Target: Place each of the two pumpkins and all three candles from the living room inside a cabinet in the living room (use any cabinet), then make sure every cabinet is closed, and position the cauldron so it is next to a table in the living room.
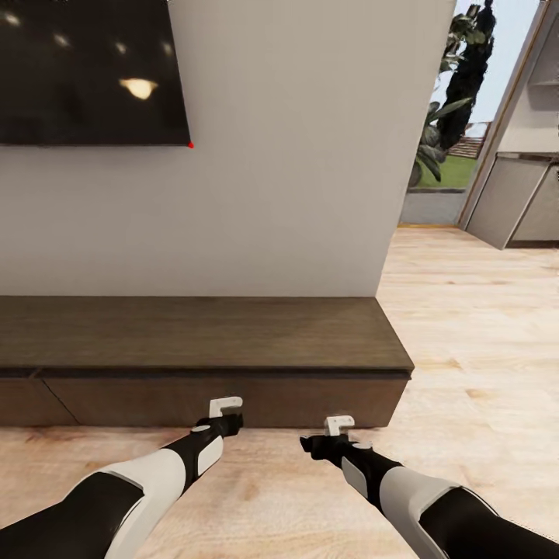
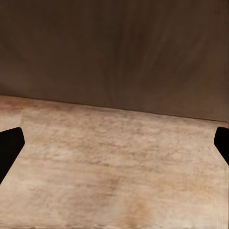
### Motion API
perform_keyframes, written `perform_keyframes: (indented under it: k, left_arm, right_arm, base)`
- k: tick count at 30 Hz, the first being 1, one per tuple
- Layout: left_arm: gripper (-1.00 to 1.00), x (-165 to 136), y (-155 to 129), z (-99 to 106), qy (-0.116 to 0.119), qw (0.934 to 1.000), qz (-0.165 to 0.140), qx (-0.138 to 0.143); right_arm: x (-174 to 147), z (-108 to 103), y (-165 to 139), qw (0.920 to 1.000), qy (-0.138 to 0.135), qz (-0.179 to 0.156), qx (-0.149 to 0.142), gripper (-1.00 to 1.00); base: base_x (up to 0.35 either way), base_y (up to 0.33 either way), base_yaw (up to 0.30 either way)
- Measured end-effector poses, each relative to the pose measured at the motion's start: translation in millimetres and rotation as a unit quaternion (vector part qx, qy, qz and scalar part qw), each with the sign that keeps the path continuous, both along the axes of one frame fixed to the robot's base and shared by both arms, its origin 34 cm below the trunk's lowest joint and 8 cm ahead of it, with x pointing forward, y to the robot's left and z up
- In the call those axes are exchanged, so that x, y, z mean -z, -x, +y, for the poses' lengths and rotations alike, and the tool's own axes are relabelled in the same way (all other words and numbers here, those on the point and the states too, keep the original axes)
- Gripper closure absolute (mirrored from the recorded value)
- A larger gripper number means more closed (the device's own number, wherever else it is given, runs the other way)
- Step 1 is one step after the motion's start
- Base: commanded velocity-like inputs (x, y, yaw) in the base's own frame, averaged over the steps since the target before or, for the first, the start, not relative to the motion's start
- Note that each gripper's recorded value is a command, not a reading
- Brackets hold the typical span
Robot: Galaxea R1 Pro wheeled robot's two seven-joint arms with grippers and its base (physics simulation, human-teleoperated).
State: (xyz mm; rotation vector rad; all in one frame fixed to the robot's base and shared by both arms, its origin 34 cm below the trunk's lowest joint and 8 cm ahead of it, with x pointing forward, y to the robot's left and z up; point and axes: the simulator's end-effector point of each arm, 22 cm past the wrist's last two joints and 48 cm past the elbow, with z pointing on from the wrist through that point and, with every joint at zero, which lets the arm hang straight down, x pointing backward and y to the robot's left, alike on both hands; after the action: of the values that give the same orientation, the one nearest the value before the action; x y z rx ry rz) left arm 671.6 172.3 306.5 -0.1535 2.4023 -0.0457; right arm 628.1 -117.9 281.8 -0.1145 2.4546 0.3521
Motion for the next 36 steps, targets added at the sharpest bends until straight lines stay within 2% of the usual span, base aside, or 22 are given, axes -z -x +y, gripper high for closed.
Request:
perform_keyframes:
  k: [3,7,14,24,29,34,36]
  left_arm:
    - [-1.00,13,18,0,0.001,0.9999,0.014,-0.001]
    - [-1.00,16,25,0,0.001,0.9999,0.017,-0.001]
    - [-1.00,13,26,0,0.006,0.9998,0.015,-0.006]
    - [-1.00,-11,21,0,0.010,0.9999,0.001,-0.010]
    - [-1.00,-13,28,2,0.031,0.9986,0.024,-0.034]
    - [-1.00,-16,31,20,0.045,0.9962,0.038,-0.064]
    - [-1.00,-18,33,26,0.048,0.9953,0.041,-0.073]
  right_arm:
    - [9,0,14,0.9999,0.000,0.010,0.000,-1.00]
    - [10,-1,19,0.9999,-0.001,0.012,0.002,-1.00]
    - [7,-10,18,0.9999,0.004,0.009,0.006,-1.00]
    - [-16,-12,10,0.9999,0.006,-0.012,0.005,-1.00]
    - [-26,-14,7,0.9998,0.007,-0.019,0.006,-1.00]
    - [-28,-42,8,0.9994,0.023,-0.020,0.017,-1.00]
    - [-18,-61,22,0.9991,0.033,-0.010,0.024,-1.00]
  base:
    - [0.000,0.000,-0.101]
    - [0.000,0.000,-0.129]
    - [0.000,0.000,-0.125]
    - [0.000,0.000,-0.014]
    - [0.000,0.000,0.000]
    - [0.000,0.000,0.000]
    - [0.000,0.000,0.000]
